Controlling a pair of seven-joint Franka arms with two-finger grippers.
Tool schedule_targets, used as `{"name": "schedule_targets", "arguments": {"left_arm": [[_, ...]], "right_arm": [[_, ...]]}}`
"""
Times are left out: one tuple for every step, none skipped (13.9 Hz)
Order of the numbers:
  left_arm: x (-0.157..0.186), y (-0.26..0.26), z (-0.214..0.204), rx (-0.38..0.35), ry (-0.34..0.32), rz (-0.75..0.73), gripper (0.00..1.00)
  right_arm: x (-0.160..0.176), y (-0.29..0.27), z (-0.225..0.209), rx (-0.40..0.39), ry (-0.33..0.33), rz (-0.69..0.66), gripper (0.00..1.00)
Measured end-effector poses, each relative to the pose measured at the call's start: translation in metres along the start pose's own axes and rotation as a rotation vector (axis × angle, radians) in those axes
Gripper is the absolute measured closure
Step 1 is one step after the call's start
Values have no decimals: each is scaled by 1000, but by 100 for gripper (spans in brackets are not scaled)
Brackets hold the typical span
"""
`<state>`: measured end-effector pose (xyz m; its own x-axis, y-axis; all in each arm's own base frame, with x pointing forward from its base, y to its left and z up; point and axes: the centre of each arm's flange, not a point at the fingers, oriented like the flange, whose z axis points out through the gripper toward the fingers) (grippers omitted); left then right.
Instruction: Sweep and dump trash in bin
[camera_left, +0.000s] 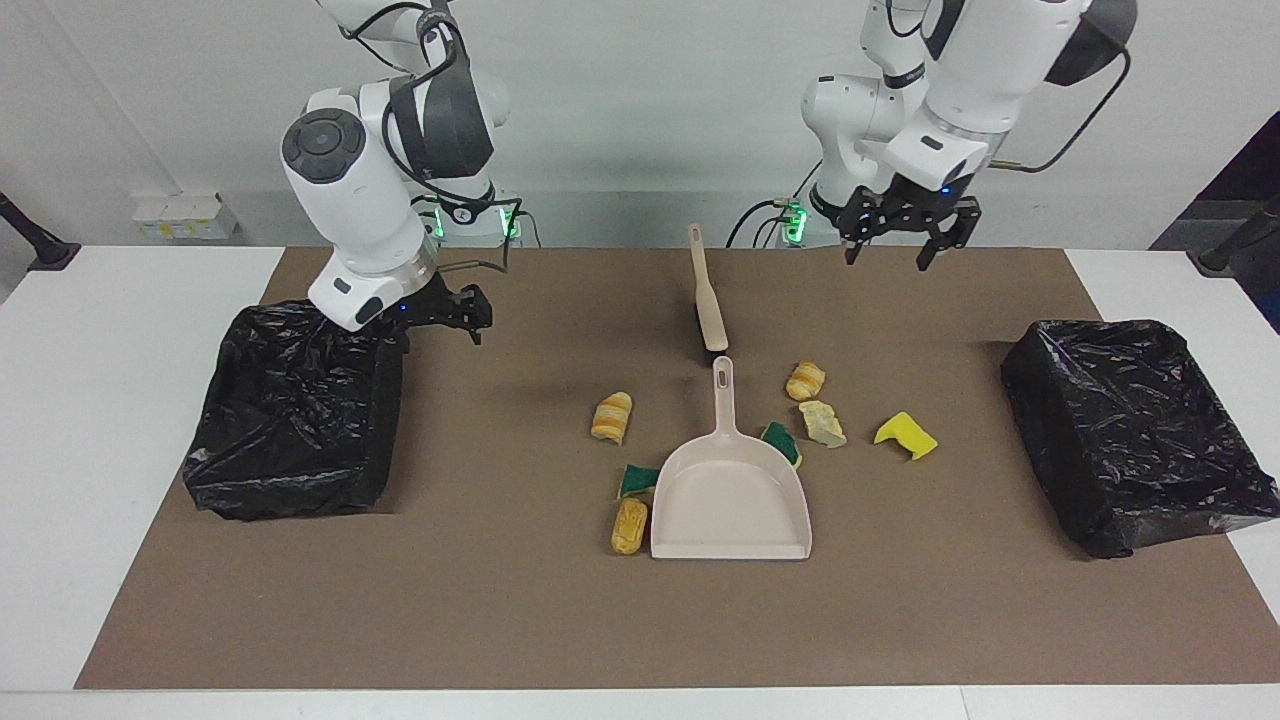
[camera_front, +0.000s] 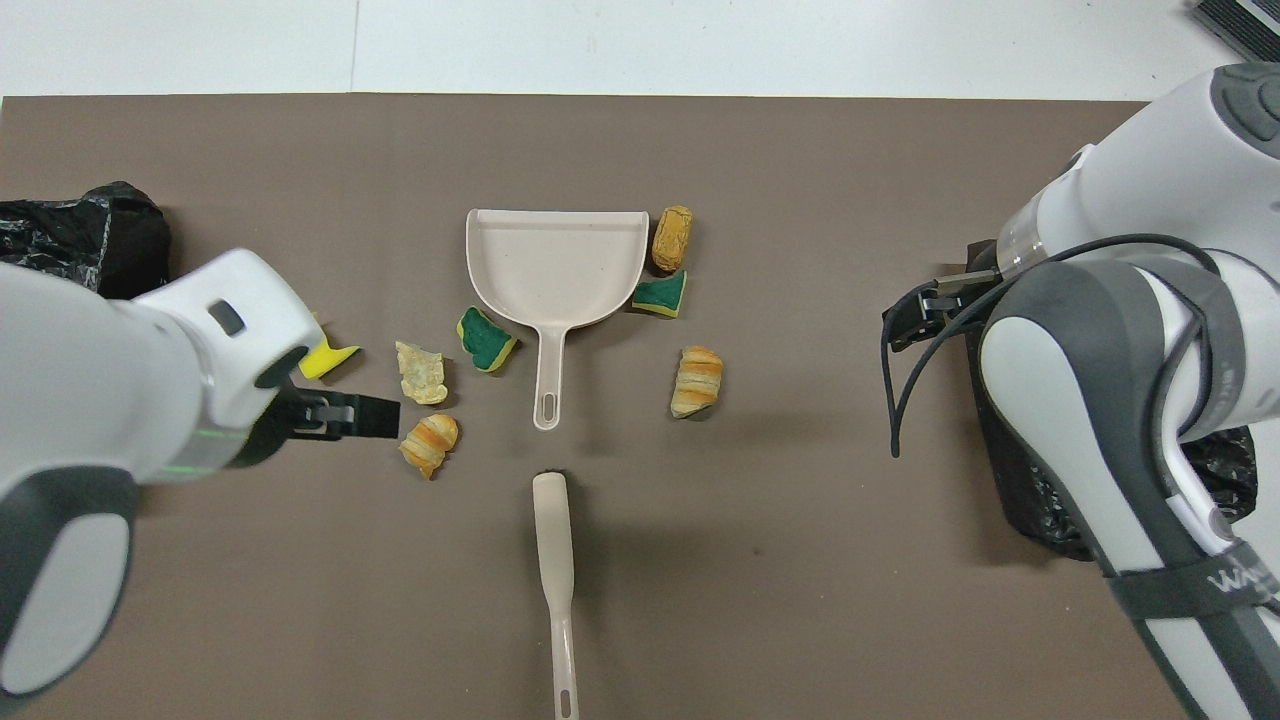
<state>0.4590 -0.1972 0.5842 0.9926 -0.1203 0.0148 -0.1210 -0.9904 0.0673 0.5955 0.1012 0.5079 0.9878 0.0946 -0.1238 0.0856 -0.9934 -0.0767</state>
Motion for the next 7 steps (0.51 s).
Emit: {"name": "schedule_targets", "arguments": {"left_arm": [[-19,13,15,5,-18,8,0],[-35,24,29,12,-37,14,0],[-49,34,42,17,-50,15,0],[-62,46,56,22,-57,13,0],[-75,59,71,25,-59,14,0],[-89,72,89,27,-60,20,0],[-102,86,106,29,-59,22,0]], "right_arm": [[3,-3,3,14,6,2,0],[6,-10,7,25,13,8,0],[9,-21,11,40,20,15,0],[12,-36,16,59,29,17,0],[15,-50,20,72,41,11,0],[18,-65,24,77,59,-4,0],[19,-80,28,80,72,-17,0]]}}
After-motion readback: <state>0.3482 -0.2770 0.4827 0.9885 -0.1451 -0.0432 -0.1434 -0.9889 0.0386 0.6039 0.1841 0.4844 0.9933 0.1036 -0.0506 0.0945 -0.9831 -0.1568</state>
